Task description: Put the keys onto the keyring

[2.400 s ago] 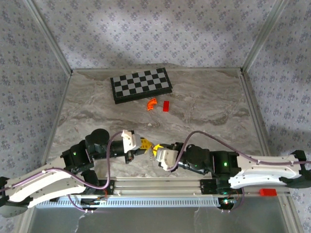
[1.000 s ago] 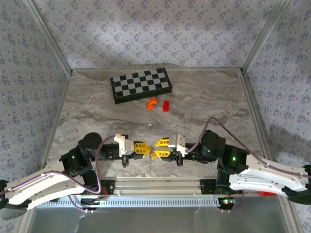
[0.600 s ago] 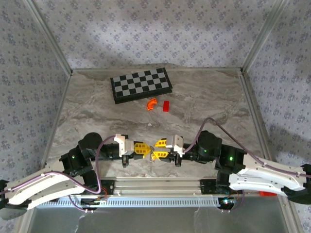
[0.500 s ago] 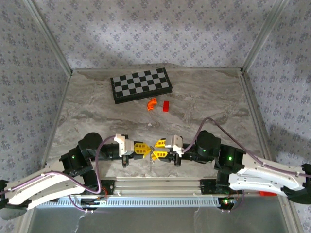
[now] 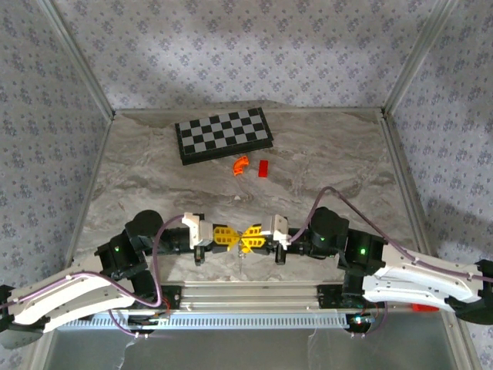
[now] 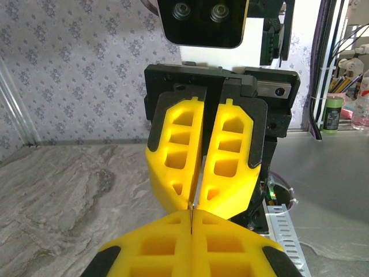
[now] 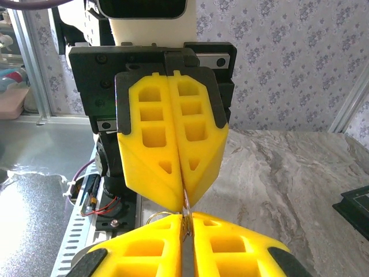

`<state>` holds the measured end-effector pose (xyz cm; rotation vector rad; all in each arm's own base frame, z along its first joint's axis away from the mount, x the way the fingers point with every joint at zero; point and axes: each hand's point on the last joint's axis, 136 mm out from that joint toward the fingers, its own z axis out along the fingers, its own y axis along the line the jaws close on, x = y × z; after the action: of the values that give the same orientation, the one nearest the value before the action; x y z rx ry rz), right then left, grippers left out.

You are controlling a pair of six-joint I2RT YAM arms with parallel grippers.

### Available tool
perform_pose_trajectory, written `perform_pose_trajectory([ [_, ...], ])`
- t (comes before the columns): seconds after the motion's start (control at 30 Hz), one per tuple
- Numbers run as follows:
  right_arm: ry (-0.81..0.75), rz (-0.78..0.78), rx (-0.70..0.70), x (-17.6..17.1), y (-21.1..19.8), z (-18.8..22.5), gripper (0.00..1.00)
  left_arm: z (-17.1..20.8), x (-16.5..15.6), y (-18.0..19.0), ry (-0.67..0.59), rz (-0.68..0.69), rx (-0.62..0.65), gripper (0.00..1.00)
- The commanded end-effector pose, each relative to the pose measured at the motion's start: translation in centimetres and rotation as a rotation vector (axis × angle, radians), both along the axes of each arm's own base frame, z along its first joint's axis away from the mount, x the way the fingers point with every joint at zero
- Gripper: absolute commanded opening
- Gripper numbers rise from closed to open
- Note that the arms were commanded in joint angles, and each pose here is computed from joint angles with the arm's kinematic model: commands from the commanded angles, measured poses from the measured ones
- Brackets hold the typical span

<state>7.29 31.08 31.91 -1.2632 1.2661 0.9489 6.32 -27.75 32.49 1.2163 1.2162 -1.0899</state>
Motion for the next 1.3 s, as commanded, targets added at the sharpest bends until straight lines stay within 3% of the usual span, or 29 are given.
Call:
perform_pose_trajectory([
  [0.0,0.012,-0.003,0.018,0.2,0.1,0.2,0.12,2.3,-0.7,0.2,-0.02,-0.031,-0.066,0.0],
  [0.17,0.008,-0.021,0.001,0.5,0.0,0.1,0.01,1.8,-0.3,0.1,-0.016,-0.011,-0.036,0.0],
  [0.3,0.01,-0.063,-0.09,1.3,-0.3,-0.6,0.0,0.4,0.9,0.2,-0.015,0.059,0.062,0.0],
  [0.47,0.01,-0.105,-0.234,2.0,-1.2,-1.7,0.0,-1.6,2.6,0.7,-0.008,0.153,0.227,0.16],
  [0.67,0.037,-0.103,-0.381,2.2,-1.6,-2.5,0.0,-2.6,3.2,0.9,-0.01,0.176,0.317,0.18],
  [0.93,0.041,-0.072,-0.47,2.2,-1.4,-2.8,0.0,-2.3,2.5,0.6,-0.008,0.134,0.315,0.2],
  [1.27,0.024,-0.033,-0.444,2.0,-0.6,-2.1,0.0,-2.5,2.4,-0.3,-0.014,0.106,0.293,0.2],
])
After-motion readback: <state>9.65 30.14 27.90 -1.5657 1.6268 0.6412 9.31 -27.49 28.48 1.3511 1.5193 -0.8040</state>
